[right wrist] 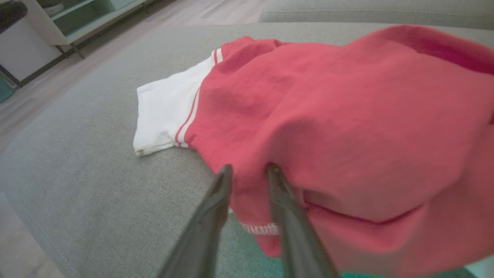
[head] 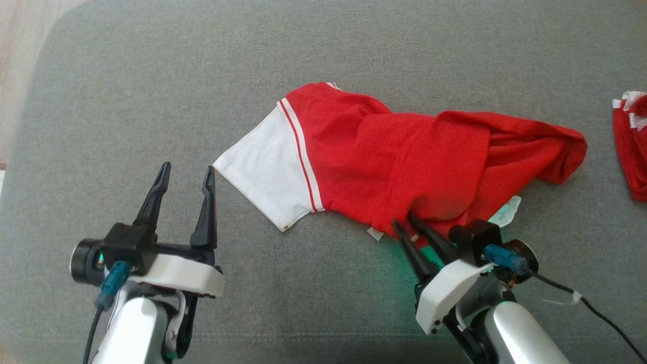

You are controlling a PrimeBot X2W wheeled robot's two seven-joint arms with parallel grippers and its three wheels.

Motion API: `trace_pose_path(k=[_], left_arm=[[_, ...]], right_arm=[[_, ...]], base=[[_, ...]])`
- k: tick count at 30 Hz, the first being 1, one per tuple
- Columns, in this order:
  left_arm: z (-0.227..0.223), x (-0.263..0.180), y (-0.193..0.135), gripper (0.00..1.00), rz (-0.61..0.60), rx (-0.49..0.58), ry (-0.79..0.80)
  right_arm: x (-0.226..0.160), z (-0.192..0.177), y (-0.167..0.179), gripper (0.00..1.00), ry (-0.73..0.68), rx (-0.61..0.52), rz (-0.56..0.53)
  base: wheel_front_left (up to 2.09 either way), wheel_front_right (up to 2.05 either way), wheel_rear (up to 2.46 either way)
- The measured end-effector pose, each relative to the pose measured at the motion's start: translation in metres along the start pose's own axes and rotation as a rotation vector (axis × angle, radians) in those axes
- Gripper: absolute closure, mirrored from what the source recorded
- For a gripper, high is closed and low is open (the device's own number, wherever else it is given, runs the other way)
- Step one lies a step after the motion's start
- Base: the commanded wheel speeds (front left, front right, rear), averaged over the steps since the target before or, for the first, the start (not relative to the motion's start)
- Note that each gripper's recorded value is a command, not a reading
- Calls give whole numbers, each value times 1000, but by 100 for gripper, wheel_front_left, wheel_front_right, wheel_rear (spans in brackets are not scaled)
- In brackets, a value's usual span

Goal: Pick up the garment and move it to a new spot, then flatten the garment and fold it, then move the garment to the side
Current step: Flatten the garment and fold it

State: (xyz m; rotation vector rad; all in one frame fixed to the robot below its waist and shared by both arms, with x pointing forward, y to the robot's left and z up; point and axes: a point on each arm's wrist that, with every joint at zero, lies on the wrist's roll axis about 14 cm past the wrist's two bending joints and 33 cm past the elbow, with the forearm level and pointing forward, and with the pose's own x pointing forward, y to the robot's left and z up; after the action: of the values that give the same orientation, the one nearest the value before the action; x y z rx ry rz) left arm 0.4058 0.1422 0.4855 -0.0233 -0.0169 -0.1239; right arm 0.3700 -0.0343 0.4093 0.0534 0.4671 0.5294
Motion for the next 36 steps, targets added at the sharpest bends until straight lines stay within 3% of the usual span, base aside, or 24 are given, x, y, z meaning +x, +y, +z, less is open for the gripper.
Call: trace_pose_path(k=[8,12,20,25,32,33,34,35,36], left_arm=[[1,1,-2,0,3,-12,-5],[3,2,-4,0,-5,-15,-11],[4,7,-8,0,-18,-10,-16],[-1,9,-11,0,-33,-10,-4],[-7,12,-11,0,-39,-14,10],[-8,12,-11,0,-39,-14,11],[-8,11,-11,0,-39,-12,11],[-7,11,-10,0,-39,-6,11],[-7,11,-10,0,-37,-5,9]], right_arm=[[-1,9,-11,100,-52,27,-32],[-7,33,-23,100,-150,36,-67],[-32,64,-78,100,-271,49,-231],[-50,55,-125,100,-271,123,-369],[-60,10,-159,100,-203,240,-484],[-60,4,-161,78,-191,255,-492],[-60,-1,-162,18,-184,265,-497],[-59,-4,-162,0,-182,269,-499],[-58,-2,-163,0,-194,268,-500]], base=[[0,0,0],[0,0,0],[0,0,0],[0,0,0],[0,0,0],[0,0,0],[0,0,0],[0,0,0],[0,0,0]])
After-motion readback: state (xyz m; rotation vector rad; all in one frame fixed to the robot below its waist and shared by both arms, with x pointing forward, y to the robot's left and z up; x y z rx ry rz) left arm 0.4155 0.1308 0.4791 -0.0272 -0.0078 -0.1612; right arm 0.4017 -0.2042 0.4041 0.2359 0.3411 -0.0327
